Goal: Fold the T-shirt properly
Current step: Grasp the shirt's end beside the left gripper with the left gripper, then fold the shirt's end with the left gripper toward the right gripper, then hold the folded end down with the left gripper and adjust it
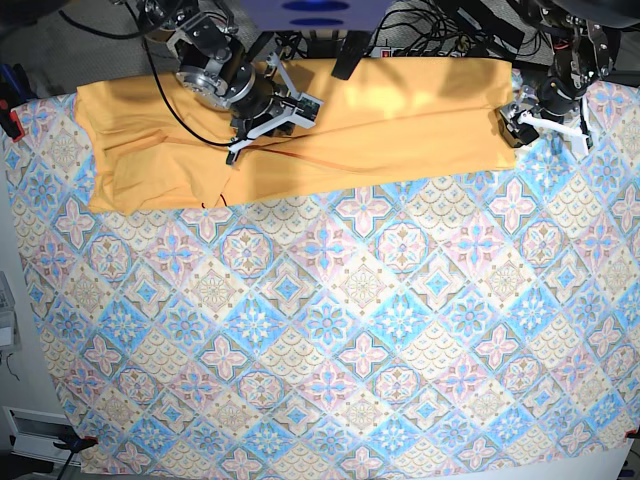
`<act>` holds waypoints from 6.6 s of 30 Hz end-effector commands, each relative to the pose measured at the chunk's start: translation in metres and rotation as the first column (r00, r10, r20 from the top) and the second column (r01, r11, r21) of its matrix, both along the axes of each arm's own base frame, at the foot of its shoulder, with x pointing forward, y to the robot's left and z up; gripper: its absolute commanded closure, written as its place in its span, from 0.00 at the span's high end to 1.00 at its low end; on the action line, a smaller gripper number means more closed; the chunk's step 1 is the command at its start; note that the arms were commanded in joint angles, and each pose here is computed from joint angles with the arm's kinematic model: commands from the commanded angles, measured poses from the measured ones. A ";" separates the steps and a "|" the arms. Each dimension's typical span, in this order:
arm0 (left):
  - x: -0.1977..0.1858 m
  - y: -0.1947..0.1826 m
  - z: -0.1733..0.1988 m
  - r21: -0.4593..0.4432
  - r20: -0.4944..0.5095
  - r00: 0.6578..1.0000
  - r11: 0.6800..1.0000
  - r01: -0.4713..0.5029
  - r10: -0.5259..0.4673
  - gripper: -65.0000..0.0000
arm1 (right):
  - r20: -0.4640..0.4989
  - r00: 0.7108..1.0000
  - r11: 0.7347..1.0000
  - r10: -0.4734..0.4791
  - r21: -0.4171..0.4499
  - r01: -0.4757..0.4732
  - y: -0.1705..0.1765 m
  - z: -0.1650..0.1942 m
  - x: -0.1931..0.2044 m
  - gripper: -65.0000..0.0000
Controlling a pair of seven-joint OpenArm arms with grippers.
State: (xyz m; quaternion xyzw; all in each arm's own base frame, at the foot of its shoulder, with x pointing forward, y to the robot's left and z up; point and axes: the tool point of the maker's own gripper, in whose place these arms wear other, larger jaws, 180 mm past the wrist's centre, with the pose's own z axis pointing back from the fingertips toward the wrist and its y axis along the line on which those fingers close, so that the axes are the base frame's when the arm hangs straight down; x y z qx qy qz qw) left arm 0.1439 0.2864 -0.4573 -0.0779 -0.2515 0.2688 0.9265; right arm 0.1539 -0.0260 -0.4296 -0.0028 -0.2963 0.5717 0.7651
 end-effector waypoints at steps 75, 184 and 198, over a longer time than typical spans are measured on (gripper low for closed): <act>0.016 -0.012 0.028 -0.021 0.084 0.996 1.000 0.018 -0.016 0.00 | -0.005 1.000 0.999 -0.004 0.036 0.004 0.013 0.001 -0.002 0.01; 0.033 -0.146 0.016 -0.191 0.057 0.921 0.901 0.389 -0.386 0.41 | 0.014 1.000 0.999 -0.012 0.033 0.012 0.009 0.004 0.007 0.01; 0.034 -0.127 0.018 -0.166 0.051 0.937 0.922 0.349 -0.346 0.41 | 0.012 1.000 0.999 -0.012 0.033 0.012 0.009 0.003 0.006 0.01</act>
